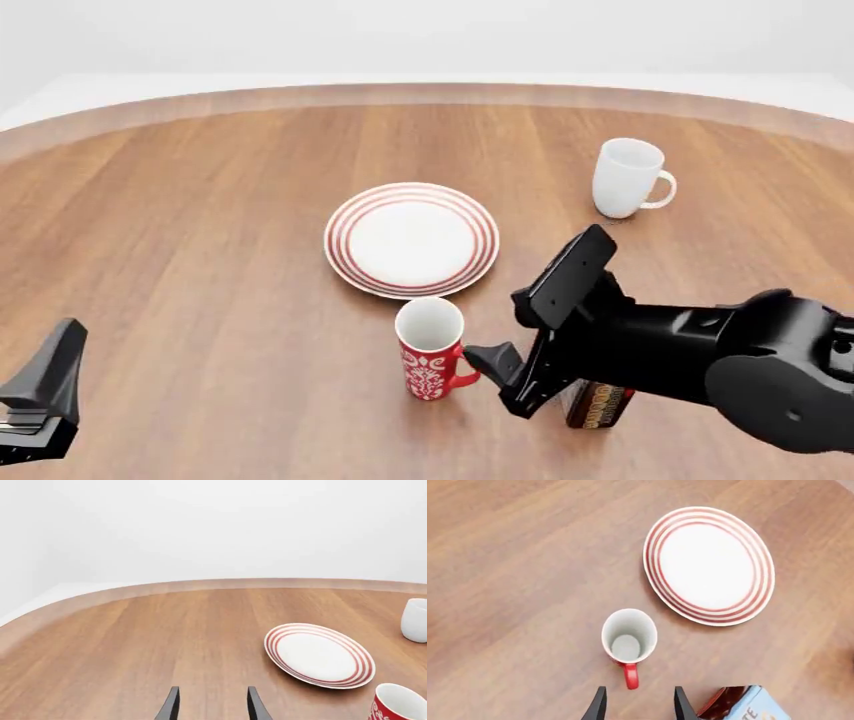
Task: Pick up the red mug and put it on the plate
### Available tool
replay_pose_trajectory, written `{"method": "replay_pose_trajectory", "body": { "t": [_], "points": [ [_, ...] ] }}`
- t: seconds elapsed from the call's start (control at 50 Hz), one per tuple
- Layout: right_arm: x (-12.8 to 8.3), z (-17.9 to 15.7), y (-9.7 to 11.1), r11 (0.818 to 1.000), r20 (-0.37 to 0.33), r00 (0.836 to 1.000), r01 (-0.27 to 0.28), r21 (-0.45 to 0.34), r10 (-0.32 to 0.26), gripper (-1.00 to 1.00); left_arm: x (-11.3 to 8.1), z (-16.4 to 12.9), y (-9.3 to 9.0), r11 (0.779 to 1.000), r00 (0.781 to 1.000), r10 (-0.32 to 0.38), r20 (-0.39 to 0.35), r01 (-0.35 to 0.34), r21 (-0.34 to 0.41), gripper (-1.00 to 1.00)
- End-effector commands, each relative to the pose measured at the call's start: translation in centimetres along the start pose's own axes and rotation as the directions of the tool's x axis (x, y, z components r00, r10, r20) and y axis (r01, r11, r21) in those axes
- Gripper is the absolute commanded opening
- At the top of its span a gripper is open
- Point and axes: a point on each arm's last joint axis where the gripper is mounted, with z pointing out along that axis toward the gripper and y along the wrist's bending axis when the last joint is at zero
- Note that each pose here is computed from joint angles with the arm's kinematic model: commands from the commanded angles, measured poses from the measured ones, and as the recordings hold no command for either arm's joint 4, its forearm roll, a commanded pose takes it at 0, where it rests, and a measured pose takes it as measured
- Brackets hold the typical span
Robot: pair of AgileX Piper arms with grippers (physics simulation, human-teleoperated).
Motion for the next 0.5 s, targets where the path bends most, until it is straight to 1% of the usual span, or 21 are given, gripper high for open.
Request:
{"method": "replay_pose_trajectory", "body": {
  "t": [0.02,0.5],
  "points": [
    [0.7,1.3,0.1,1.0,-0.025,1.0,-0.011,-0.002,0.011,1.0,0.0,0.0,0.0,1.0,1.0,0.0,0.0,0.0,0.0,1.0],
    [1.4,3.1,0.5,0.999,-0.048,0.998,-0.03,-0.015,0.029,1.0,0.0,0.0,0.0,1.0,1.0,0.0,0.0,0.0,0.0,1.0]
  ]
}}
